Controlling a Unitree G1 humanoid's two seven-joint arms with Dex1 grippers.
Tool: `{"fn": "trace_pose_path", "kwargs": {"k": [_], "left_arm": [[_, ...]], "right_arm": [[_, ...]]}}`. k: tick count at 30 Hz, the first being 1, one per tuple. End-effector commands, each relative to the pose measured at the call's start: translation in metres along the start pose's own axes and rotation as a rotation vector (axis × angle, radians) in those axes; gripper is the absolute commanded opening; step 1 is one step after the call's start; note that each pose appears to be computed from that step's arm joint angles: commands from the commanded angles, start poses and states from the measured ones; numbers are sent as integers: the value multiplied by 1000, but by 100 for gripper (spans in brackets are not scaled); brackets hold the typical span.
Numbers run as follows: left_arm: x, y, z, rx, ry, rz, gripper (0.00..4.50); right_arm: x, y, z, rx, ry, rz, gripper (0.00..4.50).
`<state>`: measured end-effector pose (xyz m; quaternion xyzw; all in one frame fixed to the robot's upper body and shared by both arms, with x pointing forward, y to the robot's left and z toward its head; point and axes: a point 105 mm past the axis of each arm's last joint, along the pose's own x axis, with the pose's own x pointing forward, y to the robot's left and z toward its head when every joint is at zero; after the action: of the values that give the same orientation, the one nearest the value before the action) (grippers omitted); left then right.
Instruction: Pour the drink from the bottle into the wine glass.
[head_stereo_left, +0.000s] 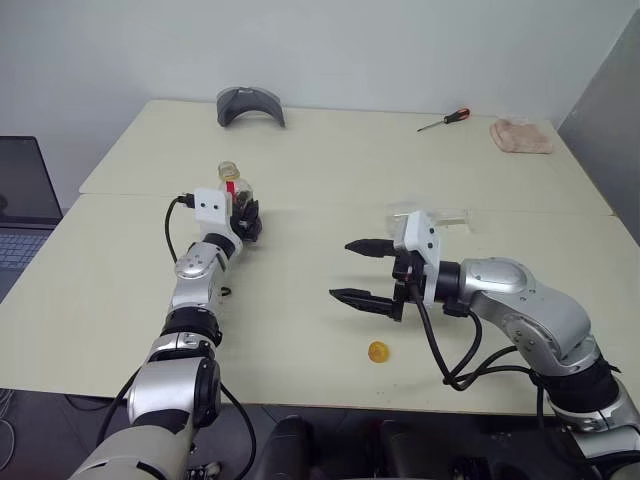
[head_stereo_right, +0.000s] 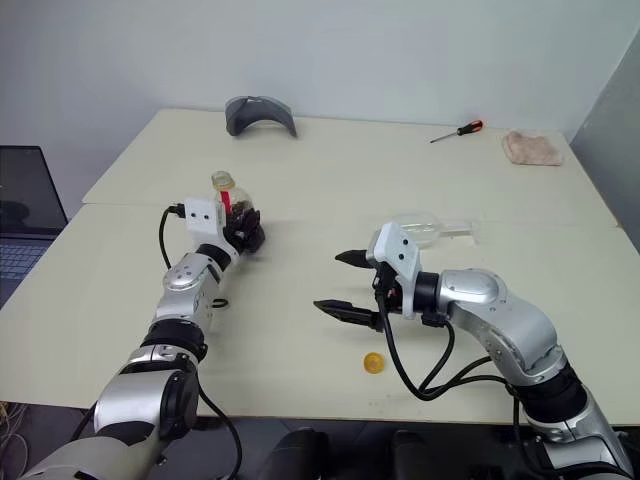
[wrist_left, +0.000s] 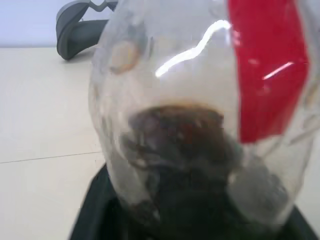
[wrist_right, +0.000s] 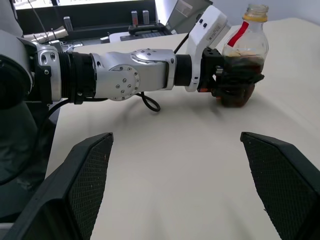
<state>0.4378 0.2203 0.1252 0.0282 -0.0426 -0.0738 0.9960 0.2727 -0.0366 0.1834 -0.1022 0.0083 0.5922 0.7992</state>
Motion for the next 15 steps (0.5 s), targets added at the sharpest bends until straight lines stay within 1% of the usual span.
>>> {"fn": "trace_pose_path", "kwargs": {"k": [1, 4, 5, 12, 15], "left_arm": [[-2, 1, 2, -14, -28, 8, 342], [-5, 0, -2, -18, -25, 5, 442], [-6, 0, -2, -19, -26, 4, 448], [-17, -5, -4, -19, -42, -17, 448], [-26, -5, -3, 14, -52, -1, 448]], "right_arm": [[-3, 3, 13, -41, -32, 6, 434], [-5, 3, 14, -43, -29, 5, 434], [-6, 3, 15, -43, -28, 5, 434], [-14, 5, 19, -54, -18, 17, 434], [-19, 6, 19, -55, -9, 22, 434]]}}
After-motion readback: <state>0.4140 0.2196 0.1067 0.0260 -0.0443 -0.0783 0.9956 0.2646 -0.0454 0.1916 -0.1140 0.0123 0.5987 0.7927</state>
